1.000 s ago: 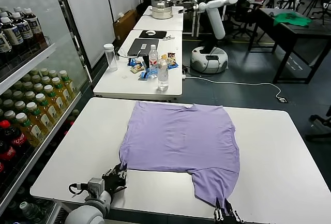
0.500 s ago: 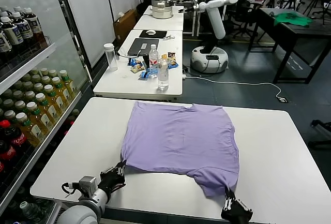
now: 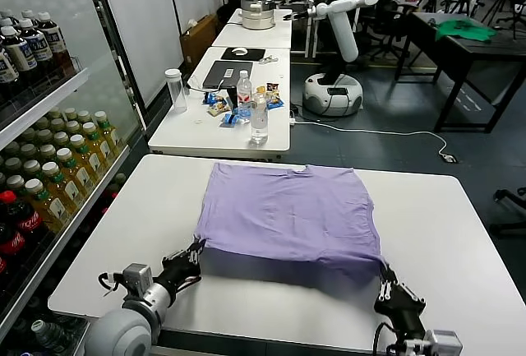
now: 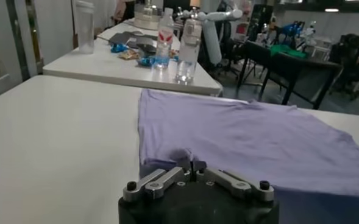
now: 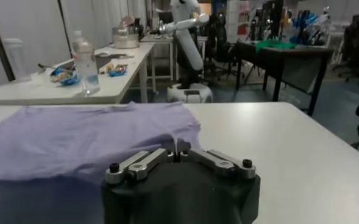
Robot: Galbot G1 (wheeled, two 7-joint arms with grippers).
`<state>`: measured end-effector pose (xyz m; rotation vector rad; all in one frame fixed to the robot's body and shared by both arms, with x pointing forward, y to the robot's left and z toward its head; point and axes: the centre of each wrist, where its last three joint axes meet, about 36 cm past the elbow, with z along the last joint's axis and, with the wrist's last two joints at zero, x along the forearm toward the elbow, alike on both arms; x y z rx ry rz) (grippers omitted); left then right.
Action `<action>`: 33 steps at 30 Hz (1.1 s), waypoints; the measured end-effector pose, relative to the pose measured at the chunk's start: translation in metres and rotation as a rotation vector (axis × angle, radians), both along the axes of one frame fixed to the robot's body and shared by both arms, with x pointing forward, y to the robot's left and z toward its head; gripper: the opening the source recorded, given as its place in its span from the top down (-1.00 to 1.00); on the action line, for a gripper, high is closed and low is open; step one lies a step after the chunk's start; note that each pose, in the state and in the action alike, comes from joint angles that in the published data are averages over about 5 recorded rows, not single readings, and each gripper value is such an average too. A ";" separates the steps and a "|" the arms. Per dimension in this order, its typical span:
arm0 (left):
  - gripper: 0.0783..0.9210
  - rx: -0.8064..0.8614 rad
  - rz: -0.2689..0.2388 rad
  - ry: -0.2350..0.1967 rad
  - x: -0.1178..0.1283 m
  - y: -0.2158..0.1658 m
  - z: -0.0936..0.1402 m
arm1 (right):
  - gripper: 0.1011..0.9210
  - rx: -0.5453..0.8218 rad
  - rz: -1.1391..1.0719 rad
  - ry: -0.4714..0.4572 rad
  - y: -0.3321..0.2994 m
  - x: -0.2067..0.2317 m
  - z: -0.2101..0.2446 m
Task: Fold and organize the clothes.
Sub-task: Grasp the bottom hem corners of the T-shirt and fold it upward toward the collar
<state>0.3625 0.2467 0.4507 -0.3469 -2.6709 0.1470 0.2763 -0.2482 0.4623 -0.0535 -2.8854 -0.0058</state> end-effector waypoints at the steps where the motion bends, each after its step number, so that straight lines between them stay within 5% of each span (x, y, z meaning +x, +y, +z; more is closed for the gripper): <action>1: 0.96 0.000 -0.001 -0.002 0.003 0.000 0.000 | 0.96 -0.004 0.002 0.000 -0.002 0.005 -0.001; 25: 0.96 0.033 -0.009 0.019 0.071 -0.017 -0.029 | 0.95 -0.092 0.054 0.009 -0.016 0.097 -0.020; 33: 0.64 0.030 -0.013 0.032 0.077 -0.022 -0.034 | 0.47 -0.122 0.064 0.009 -0.014 0.099 -0.026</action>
